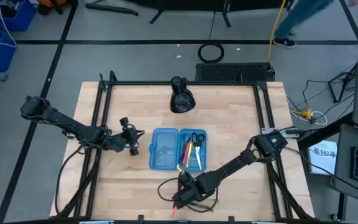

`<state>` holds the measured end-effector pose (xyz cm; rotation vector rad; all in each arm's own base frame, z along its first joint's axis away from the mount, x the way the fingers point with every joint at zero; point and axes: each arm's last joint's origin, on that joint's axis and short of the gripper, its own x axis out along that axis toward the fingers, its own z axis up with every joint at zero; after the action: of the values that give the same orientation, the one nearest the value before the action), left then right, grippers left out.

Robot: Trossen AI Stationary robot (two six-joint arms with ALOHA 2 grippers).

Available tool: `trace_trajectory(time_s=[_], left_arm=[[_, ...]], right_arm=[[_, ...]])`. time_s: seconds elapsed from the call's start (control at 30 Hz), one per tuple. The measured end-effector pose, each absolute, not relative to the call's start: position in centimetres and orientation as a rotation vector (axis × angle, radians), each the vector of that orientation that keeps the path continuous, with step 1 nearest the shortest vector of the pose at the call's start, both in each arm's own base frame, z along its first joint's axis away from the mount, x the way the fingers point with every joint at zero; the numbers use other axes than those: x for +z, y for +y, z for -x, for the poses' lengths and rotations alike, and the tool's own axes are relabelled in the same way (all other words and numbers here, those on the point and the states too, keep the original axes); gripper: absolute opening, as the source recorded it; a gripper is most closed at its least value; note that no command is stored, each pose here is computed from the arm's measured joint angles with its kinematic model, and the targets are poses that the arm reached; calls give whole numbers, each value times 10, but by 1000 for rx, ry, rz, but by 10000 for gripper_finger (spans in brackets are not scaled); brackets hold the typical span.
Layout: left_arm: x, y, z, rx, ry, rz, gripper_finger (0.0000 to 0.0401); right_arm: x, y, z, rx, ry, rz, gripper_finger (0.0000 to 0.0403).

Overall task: Pick & place school supplies into a supply box
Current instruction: Put the right black pen into the blue supply box

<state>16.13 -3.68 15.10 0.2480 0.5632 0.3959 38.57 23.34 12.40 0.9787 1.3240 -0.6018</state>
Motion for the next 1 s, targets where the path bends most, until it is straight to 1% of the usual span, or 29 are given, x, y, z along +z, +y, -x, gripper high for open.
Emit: trace_trajectory(time_s=[0.1, 0.17, 0.27, 0.33, 0.5, 0.57, 0.67, 0.73, 0.8, 0.9, 1.0], left_arm=[[151, -37, -161, 378, 566, -241, 33], [151, -37, -161, 378, 566, -241, 33], [151, -37, -161, 378, 565, -240, 33], [151, -38, -162, 376, 559, -232, 33], [151, -38, -162, 375, 561, -223, 33], [151, -38, -162, 366, 564, -218, 33], [150, -38, -162, 348, 570, -213, 33], [150, -38, -162, 347, 570, -211, 33], [150, -38, -162, 348, 569, -208, 33], [150, -38, -162, 349, 568, -204, 33], [150, -38, -162, 356, 567, -191, 33]], right_arm=[[125, 235, -385, -591, 1292, -948, 128], [137, 236, -386, -560, 1233, -923, 121], [150, 232, -382, -535, 1200, -824, 111], [163, 230, -375, -530, 1167, -749, 103], [206, 229, -358, -517, 1077, -669, 87], [216, 232, -351, -514, 1039, -659, 85], [229, 242, -347, -459, 974, -692, 85], [231, 249, -345, -424, 954, -713, 84], [224, 255, -345, -436, 963, -750, 84], [209, 261, -349, -436, 1042, -816, 84], [191, 264, -352, -478, 1105, -870, 84]])
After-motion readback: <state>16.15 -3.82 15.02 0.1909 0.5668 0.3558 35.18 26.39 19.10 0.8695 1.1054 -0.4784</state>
